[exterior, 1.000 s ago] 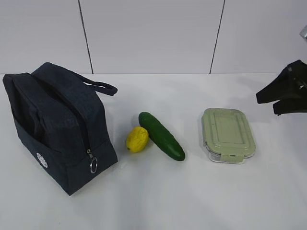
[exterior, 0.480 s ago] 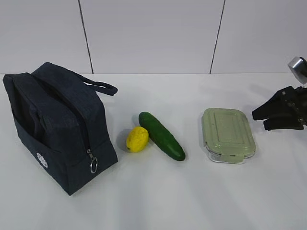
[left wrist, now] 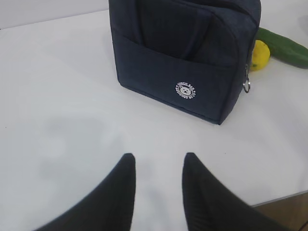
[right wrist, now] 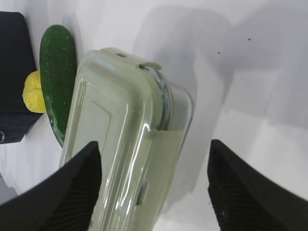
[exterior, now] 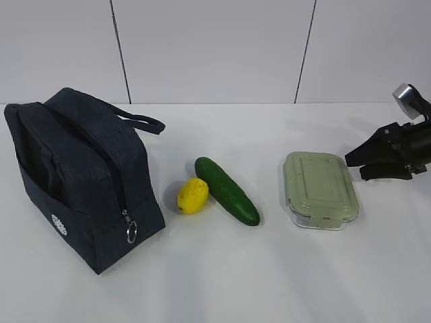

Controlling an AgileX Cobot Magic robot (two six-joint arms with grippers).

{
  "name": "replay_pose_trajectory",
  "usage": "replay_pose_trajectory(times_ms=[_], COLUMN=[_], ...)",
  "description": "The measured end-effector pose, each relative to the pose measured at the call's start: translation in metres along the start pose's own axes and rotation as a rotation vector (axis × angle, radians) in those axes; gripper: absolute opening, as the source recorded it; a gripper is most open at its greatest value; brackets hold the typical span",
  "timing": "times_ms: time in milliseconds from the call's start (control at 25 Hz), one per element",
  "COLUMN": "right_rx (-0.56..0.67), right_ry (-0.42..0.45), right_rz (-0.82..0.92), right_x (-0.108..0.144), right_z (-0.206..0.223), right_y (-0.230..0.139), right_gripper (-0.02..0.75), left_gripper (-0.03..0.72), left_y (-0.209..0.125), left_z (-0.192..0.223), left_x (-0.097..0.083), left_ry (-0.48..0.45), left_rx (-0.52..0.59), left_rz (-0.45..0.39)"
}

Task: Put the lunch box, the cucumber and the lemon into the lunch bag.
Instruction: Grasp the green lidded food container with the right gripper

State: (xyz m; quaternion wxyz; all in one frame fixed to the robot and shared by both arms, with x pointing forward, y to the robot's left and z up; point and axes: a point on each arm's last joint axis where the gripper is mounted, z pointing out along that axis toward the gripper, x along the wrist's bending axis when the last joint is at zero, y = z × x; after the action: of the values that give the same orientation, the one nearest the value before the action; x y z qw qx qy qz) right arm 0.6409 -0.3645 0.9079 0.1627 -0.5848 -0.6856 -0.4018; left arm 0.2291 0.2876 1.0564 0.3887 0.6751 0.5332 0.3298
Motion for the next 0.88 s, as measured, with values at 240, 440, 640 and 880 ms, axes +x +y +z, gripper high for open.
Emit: replay_pose_trajectory(times_ms=[240, 440, 640, 880], right_rx=[0.039, 0.054, 0.069, 0.087], right_ry=[0.020, 0.022, 0.023, 0.012], right_rz=[-0.032, -0.045, -0.056, -0.034], right_x=[0.010, 0.013, 0.017, 0.016], right_z=[0.017, 0.022, 0.026, 0.027], right_y=[0.001, 0.001, 0.001, 0.000], right_gripper=[0.524, 0.550, 0.568, 0.569], left_gripper=[0.242, 0.242, 0.242, 0.242], left_y=[0.000, 0.000, 0.000, 0.000], left_z=[0.000, 0.000, 0.000, 0.000], left_x=[0.000, 0.000, 0.000, 0.000], left_ry=[0.000, 0.000, 0.000, 0.000], left_rx=[0.000, 0.000, 0.000, 0.000], left_rz=[0.000, 0.000, 0.000, 0.000])
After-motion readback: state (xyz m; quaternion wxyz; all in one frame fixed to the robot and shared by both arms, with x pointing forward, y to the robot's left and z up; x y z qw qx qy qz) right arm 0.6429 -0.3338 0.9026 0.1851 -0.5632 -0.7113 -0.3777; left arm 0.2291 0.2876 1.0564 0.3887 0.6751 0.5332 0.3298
